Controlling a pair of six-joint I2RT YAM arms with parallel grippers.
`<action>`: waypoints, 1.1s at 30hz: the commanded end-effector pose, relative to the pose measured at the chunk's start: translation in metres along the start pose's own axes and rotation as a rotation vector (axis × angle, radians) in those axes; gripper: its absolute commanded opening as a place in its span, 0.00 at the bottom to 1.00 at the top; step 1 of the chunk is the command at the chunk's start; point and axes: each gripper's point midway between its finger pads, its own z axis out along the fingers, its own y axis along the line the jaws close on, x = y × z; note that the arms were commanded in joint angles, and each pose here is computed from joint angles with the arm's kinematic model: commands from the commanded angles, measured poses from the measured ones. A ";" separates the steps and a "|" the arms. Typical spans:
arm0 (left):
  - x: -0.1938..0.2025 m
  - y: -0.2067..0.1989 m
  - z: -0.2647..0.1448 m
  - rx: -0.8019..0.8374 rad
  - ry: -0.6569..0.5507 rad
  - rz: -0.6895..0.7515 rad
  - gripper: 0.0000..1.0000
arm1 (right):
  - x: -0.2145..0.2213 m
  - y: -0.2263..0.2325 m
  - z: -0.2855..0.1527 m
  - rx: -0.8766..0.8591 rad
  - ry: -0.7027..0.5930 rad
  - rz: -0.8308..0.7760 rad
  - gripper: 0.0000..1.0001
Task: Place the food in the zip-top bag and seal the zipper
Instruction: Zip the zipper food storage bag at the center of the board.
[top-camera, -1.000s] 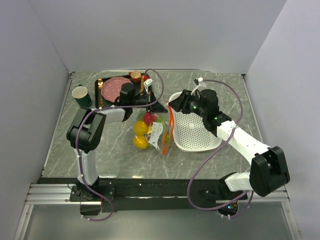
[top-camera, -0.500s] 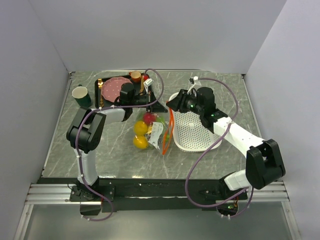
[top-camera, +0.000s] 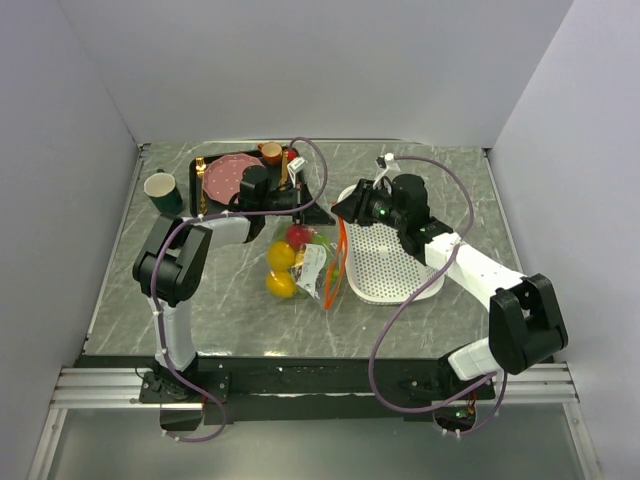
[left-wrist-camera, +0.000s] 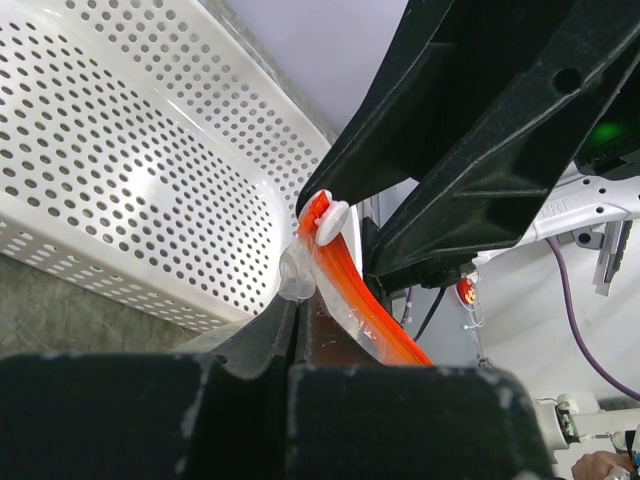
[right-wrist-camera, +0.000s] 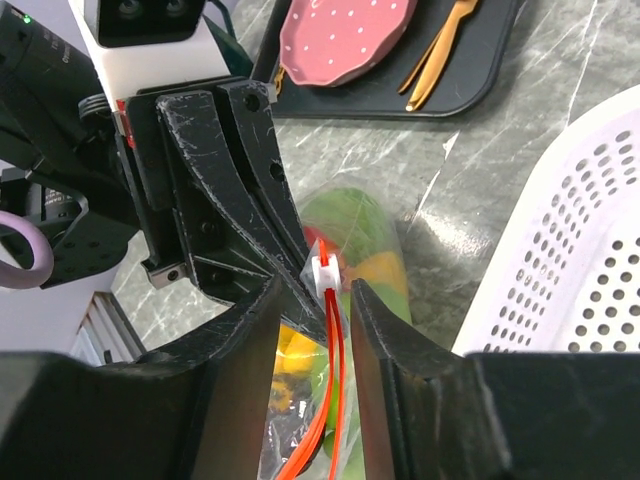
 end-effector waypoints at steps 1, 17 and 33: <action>-0.025 -0.033 -0.002 0.041 -0.030 0.120 0.01 | -0.026 0.005 0.001 -0.011 -0.067 -0.050 0.42; -0.026 -0.037 -0.002 0.039 -0.018 0.125 0.02 | -0.024 0.015 0.009 -0.123 -0.022 -0.046 0.43; -0.024 -0.035 -0.002 0.038 -0.019 0.111 0.01 | -0.032 0.009 0.004 -0.108 -0.059 -0.044 0.39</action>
